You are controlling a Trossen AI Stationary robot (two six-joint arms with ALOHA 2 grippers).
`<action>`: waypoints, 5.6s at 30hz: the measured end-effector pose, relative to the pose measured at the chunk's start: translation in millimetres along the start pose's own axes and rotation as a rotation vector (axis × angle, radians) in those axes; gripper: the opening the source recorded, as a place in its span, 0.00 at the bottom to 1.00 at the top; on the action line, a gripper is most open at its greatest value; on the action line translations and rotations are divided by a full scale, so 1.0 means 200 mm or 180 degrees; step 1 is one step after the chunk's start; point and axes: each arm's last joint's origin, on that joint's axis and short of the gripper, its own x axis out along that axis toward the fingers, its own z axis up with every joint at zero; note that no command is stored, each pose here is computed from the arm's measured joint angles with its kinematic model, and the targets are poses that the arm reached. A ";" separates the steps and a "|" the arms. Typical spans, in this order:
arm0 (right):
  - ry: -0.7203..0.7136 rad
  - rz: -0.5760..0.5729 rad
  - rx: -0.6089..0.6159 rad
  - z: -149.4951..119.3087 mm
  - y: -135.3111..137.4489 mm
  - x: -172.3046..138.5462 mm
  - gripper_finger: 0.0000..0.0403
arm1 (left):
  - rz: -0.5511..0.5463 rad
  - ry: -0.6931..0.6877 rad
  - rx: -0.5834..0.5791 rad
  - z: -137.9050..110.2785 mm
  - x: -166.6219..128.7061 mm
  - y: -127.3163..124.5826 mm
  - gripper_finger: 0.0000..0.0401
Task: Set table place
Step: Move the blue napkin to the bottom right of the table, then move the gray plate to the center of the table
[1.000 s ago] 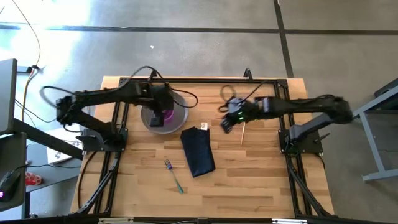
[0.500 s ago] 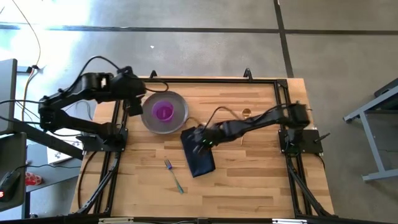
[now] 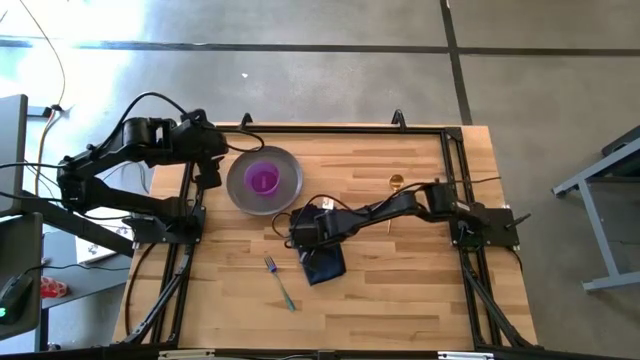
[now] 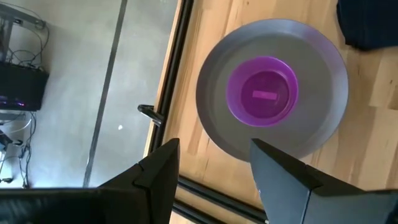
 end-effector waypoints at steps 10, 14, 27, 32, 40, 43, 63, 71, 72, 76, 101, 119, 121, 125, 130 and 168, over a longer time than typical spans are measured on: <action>0.0548 -0.0132 -0.0019 -0.15 0.08 -0.01 0.00 | -0.0011 -0.0002 0.0000 0.00 0.00 0.00 0.46; 0.0911 -0.0178 0.0044 -0.27 0.15 -0.04 0.00 | -0.0010 -0.0003 0.0000 0.00 0.00 0.00 0.46; 0.1347 -0.0415 0.0501 -0.59 0.38 -0.16 0.00 | -0.0143 -0.0031 0.0007 0.00 0.00 -0.01 0.46; 0.1385 -0.0541 0.0690 -0.74 0.48 -0.20 0.00 | -0.0235 -0.0052 0.0028 0.00 0.00 -0.01 0.46; 0.1458 -0.0829 0.1060 -1.04 0.62 -0.29 0.00 | -0.0417 -0.0096 0.0125 0.00 0.00 -0.02 0.46; 0.1458 -0.1132 0.1201 -1.15 0.64 -0.33 0.00 | -0.0503 -0.0118 0.0144 0.01 0.00 -0.02 0.46; 0.0208 -0.0515 0.2048 -1.07 0.55 -0.74 0.00 | -0.0697 -0.0167 0.0143 0.01 0.00 -0.03 0.46; 0.0365 -0.0188 0.2186 -1.17 0.51 -0.45 0.00 | -0.0719 -0.0171 0.0144 0.01 0.00 -0.03 0.46; 0.0395 -0.0227 0.2189 -1.18 0.49 -0.45 0.00 | -0.0719 -0.0171 0.0146 0.01 0.00 -0.03 0.46; 0.0359 -0.0002 0.2307 -1.20 0.42 -0.46 0.00 | -0.0719 -0.0171 0.0146 0.01 0.00 -0.03 0.46; 0.0245 -0.1139 0.2267 -1.35 0.02 -0.44 0.00 | -0.0704 -0.0184 0.0090 0.01 0.00 -0.03 0.46; 0.0373 -0.1002 0.2342 -1.32 0.02 -0.60 0.00 | -0.0705 -0.0179 0.0090 0.01 0.00 -0.03 0.46; 0.0357 -0.1052 0.2396 -1.33 0.01 -0.64 0.00 | -0.0705 -0.0179 0.0090 0.01 0.00 -0.03 0.46; 0.0411 -0.1081 0.2532 -1.40 0.01 -0.63 0.00 | -0.0705 -0.0179 0.0090 0.01 0.00 -0.03 0.46; 0.0420 -0.0996 0.2697 -1.48 0.02 -0.55 0.00 | -0.0704 -0.0179 0.0089 0.01 0.00 -0.03 0.46; -0.0511 -0.0498 0.1891 -0.78 0.09 -0.79 0.00 | -0.0106 0.0404 -0.0041 0.07 0.34 -0.08 0.26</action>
